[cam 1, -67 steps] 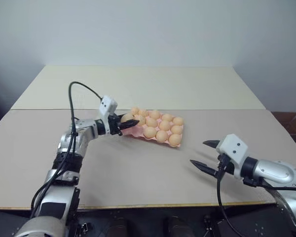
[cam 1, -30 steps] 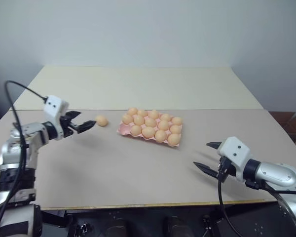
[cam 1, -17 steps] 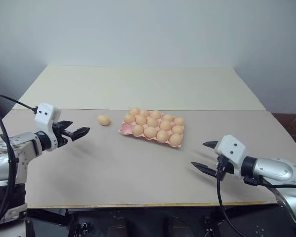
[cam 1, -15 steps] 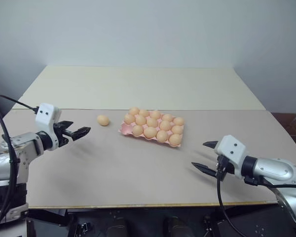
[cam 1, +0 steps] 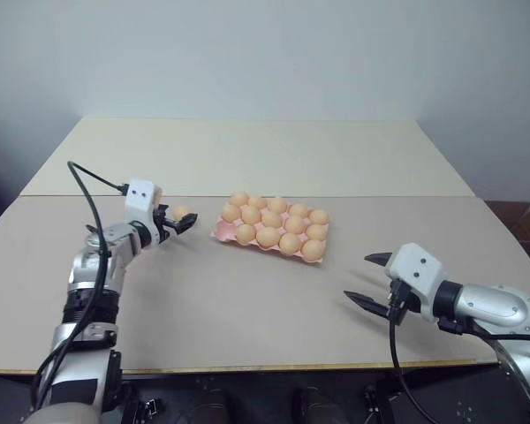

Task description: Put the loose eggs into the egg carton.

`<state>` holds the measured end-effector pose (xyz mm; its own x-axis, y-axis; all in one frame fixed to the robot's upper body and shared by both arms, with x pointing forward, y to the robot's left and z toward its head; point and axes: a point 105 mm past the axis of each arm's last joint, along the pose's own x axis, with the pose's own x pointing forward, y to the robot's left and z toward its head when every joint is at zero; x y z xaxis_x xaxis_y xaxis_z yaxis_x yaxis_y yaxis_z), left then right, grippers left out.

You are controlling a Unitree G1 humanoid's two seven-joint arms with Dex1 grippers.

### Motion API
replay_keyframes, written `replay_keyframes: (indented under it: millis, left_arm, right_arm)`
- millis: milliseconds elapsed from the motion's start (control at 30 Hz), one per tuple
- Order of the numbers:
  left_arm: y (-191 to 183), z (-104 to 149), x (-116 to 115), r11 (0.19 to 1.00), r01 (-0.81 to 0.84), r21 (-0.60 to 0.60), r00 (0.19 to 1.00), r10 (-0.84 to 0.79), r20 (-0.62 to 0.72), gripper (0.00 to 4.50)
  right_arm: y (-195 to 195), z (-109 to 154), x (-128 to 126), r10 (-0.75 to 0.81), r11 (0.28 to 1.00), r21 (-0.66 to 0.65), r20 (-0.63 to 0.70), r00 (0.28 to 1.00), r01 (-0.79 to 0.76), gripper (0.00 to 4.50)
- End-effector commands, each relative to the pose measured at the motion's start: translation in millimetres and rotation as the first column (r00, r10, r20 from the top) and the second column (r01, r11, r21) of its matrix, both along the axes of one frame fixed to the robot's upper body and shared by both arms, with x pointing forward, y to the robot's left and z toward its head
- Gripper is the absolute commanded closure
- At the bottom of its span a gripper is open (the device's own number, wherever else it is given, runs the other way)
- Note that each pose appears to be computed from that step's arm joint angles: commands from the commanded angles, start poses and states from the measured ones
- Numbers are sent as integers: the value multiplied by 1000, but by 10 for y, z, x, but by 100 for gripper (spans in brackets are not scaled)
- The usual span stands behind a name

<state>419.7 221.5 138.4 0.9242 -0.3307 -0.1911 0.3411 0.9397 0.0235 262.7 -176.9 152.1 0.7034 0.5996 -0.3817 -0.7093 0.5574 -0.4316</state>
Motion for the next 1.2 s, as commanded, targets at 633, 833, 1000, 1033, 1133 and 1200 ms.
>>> replay_keyframes:
  millis: [633, 833, 1000, 1033, 1133, 1200]
  left_arm:
    - [-13, -44, 252, 993, -99, -69, 994, 102, 38, 43]
    - [-43, -83, 264, 996, -84, -28, 995, 85, 45, 208]
    - [-72, -93, 271, 997, -72, -17, 996, 73, 42, 213]
    - [-79, -75, 267, 998, -64, -20, 997, 64, 48, 213]
    - [-95, 5, 246, 999, -31, -31, 997, 33, 71, 213]
    - [-133, 146, 178, 997, 48, -55, 993, -42, 110, 213]
  right_arm:
    - [-59, 103, -49, -35, 999, -32, 51, 998, 37, 0]
    - [-75, 90, -29, -43, 998, -36, 55, 998, 45, 0]
    - [-71, 66, -26, -49, 998, -33, 55, 997, 51, 0]
    - [-72, 65, -27, -51, 998, -34, 56, 997, 53, 0]
    - [-76, 62, -29, -58, 998, -34, 60, 997, 60, 0]
    - [-79, 63, -33, -65, 997, -30, 63, 996, 67, 0]
